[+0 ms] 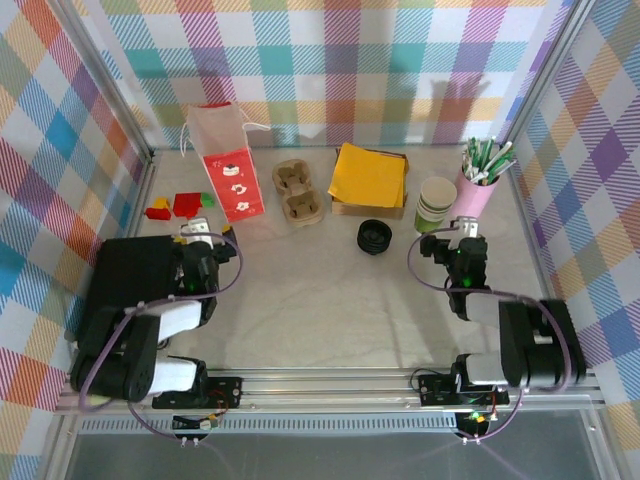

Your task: Pack the takeout coffee

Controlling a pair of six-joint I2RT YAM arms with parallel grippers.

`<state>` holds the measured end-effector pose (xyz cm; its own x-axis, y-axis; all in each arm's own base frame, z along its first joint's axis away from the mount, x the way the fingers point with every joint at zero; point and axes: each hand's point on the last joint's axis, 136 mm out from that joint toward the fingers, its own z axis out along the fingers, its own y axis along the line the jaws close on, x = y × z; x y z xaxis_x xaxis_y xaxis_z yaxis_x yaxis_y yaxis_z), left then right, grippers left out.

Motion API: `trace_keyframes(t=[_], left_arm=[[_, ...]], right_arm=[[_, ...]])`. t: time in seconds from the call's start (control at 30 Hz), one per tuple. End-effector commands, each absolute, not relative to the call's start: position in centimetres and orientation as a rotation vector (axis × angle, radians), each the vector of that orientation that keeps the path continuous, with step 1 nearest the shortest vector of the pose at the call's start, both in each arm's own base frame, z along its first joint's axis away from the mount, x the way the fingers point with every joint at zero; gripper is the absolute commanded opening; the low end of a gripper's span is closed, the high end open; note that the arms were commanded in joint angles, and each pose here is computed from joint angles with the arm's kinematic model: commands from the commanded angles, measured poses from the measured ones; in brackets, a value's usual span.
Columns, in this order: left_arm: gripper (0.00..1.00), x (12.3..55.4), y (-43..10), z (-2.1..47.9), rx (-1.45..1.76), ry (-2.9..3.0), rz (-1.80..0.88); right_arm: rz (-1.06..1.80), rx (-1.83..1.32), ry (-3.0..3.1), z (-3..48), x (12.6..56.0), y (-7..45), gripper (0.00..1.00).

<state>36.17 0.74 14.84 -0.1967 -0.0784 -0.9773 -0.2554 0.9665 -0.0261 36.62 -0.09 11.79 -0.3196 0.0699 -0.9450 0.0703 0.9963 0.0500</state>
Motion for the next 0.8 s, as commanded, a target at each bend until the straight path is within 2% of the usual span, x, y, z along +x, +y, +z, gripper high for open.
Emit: trace_keyframes(t=[0.0,0.2,0.3,0.47,0.77], left_arm=[[1.00,34.5,0.8,16.3,-0.289,1.773,0.194],[1.00,32.1,0.9,22.2,-0.504,1.834,0.131],[1.00,32.2,-1.2,23.5,-0.529,1.934,-0.030],[1.00,32.8,-6.2,24.1,-0.398,2.089,-0.297],[1.00,32.3,-10.7,25.5,-0.209,2.178,-0.477]], right_arm=[[-0.018,0.252,1.927,14.3,35.8,-1.6,0.99],[0.150,0.583,2.020,19.8,32.7,-1.9,0.99],[0.254,0.577,2.119,22.3,32.9,-0.1,0.99],[0.239,0.678,2.373,22.8,33.6,0.5,1.00],[0.176,0.709,2.504,21.9,37.4,0.4,0.88]])
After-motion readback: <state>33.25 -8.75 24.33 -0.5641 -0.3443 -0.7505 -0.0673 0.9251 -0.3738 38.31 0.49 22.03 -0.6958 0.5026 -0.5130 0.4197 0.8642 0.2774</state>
